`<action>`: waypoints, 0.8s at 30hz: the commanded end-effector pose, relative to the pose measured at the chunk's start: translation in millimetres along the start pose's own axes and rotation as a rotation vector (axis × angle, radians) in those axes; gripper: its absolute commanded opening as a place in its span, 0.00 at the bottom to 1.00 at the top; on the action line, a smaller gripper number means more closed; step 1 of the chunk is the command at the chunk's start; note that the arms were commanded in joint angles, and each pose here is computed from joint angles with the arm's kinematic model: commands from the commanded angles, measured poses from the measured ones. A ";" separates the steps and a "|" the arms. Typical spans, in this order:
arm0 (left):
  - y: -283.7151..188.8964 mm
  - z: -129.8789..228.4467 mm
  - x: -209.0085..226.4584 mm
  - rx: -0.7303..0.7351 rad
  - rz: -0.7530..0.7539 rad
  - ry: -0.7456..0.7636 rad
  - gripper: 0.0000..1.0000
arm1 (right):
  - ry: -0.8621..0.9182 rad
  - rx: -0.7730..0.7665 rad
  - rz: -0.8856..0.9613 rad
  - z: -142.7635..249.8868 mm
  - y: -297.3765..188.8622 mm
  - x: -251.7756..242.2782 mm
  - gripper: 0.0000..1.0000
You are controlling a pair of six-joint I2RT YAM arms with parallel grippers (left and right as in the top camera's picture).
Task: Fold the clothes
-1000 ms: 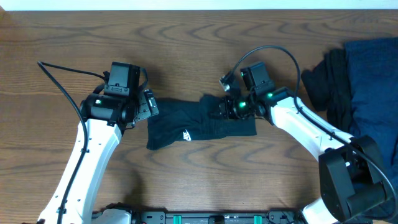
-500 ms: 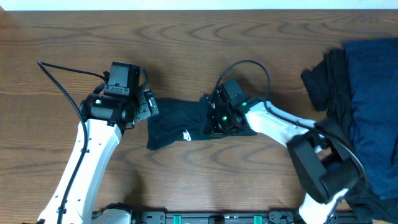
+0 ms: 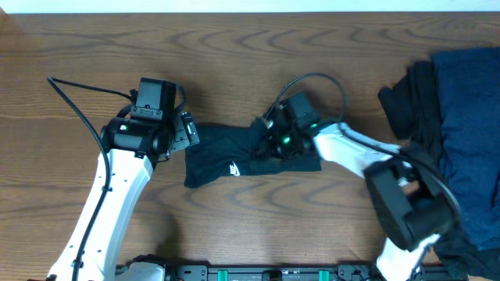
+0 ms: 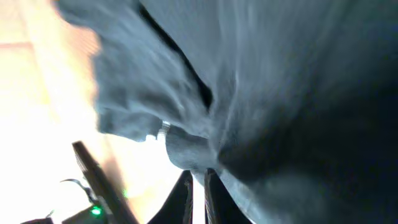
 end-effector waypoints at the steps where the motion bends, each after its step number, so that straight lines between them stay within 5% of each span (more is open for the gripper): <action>1: 0.4 -0.8 1.4 -0.003 -0.016 -0.003 0.98 | -0.093 -0.162 -0.032 -27.1 -50.2 23.9 0.04; 7: 0.4 -0.8 1.4 -0.003 -0.016 -0.003 0.98 | -0.099 -0.279 0.069 -45.9 -68.8 9.0 0.01; 24: 0.4 -0.8 1.4 -0.003 -0.016 -0.003 0.98 | -0.117 -0.243 0.133 -55.2 -1.2 -35.2 0.04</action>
Point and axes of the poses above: each gripper's point midway between its finger pads, its own y axis out along the fingers, its own x axis along the line the jaws close on, z = x × y, the point moved 4 cm from there along -y, back along the fingers, and after that the axes turned 2 degrees about -y, right-handed, at the moved point
